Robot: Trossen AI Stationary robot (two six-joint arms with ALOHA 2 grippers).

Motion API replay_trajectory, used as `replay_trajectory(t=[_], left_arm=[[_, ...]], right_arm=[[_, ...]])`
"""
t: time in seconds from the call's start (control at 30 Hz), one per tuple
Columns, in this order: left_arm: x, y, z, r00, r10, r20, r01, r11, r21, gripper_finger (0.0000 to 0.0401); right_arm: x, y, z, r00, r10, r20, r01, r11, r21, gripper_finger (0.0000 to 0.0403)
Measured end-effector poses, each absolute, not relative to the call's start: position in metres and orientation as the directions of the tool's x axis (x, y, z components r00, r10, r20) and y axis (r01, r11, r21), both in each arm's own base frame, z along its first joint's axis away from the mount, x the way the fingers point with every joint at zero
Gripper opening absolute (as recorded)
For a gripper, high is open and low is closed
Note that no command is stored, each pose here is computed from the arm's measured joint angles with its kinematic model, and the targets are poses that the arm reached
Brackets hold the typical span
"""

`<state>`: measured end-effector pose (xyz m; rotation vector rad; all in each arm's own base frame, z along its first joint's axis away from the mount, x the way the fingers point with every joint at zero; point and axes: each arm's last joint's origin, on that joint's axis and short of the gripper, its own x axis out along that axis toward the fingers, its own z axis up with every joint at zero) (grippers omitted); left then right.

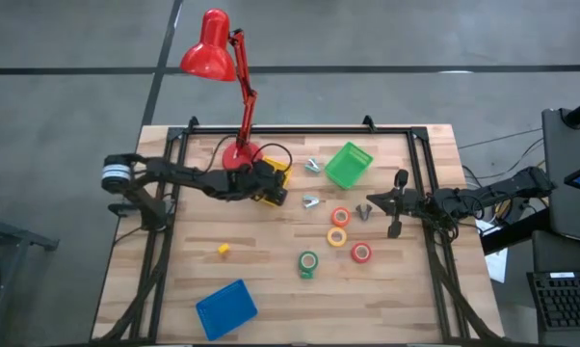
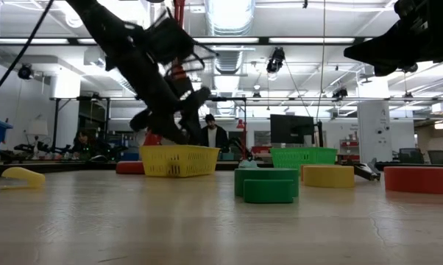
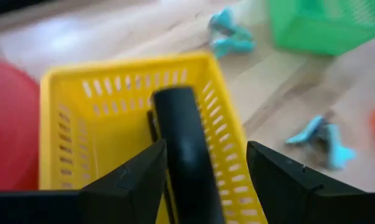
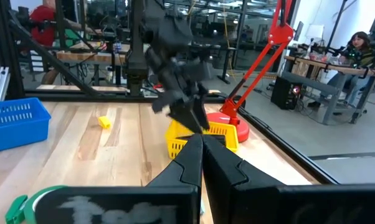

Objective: Pick and place Stapler, Stapler remover, tape
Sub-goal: Put the yellow stapler into the yellow bin

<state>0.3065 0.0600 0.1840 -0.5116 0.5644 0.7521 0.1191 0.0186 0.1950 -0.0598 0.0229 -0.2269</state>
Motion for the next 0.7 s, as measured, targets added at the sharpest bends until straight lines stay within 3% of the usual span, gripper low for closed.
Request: replay_trajectory(t=[0.27,0.53,0.7], left_arm=[[0.265,0.03,0.224,0.618,0.25,-0.745,-0.618,0.74,-0.265,0.0225],[0.219,-0.02,0.246,0.563,0.161,-0.811,-0.545,0.81,-0.217,0.0225],[0.204,-0.047,0.239,0.561,0.127,-0.818,-0.519,0.824,-0.228,0.0225]], right_arm=[[0.119,0.019,0.195,0.974,-0.225,-0.017,0.224,0.972,-0.064,0.0008],[0.119,0.019,0.195,0.974,-0.225,-0.016,0.224,0.973,-0.062,0.0008],[0.119,0.019,0.195,0.974,-0.226,-0.016,0.224,0.972,-0.063,0.0008]])
